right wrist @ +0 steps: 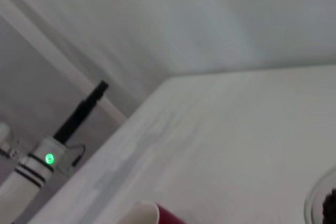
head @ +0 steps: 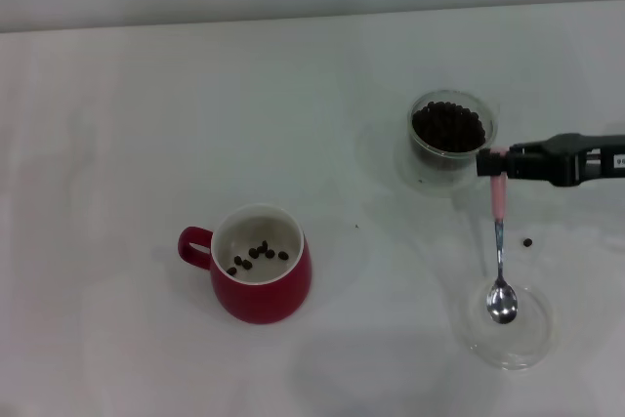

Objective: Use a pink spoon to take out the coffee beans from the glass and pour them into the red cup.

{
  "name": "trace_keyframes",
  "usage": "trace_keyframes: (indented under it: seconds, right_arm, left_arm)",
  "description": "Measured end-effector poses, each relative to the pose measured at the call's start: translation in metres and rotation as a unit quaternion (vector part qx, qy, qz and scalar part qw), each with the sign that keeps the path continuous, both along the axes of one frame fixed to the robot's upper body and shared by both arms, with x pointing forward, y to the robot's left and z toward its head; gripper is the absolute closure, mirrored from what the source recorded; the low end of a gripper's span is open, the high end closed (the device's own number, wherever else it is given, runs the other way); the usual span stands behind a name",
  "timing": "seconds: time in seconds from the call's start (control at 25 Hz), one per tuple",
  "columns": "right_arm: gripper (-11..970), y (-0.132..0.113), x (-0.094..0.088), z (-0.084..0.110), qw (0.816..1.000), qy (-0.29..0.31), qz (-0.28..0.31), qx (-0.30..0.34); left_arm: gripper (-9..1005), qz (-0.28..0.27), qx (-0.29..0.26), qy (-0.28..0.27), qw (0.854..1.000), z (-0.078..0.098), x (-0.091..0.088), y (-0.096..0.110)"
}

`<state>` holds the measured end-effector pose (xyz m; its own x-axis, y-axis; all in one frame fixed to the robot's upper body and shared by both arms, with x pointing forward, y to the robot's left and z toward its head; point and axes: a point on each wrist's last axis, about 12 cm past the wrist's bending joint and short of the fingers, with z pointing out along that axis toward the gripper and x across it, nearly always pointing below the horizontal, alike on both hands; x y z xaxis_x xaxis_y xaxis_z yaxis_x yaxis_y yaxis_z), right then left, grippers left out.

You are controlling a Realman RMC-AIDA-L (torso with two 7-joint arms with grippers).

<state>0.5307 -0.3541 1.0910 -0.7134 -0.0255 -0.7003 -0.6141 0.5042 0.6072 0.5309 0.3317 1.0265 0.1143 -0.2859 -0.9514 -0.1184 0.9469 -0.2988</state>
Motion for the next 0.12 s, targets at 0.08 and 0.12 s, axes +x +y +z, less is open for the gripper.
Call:
trace_keyframes:
  seconds: [0.08,0.12]
  right_arm:
    - [807,0.0003,-0.0007,-0.0030,1.000,0.005,0.004,-0.012]
    - [807,0.0006,-0.0011,-0.0042,1.000,0.007,0.005,-0.015]
  left_arm:
    - [238,0.000,0.000,0.000,1.000,0.0000,0.0000,0.0000]
    - [238,0.000,0.000,0.000,1.000,0.0000,0.0000,0.0000]
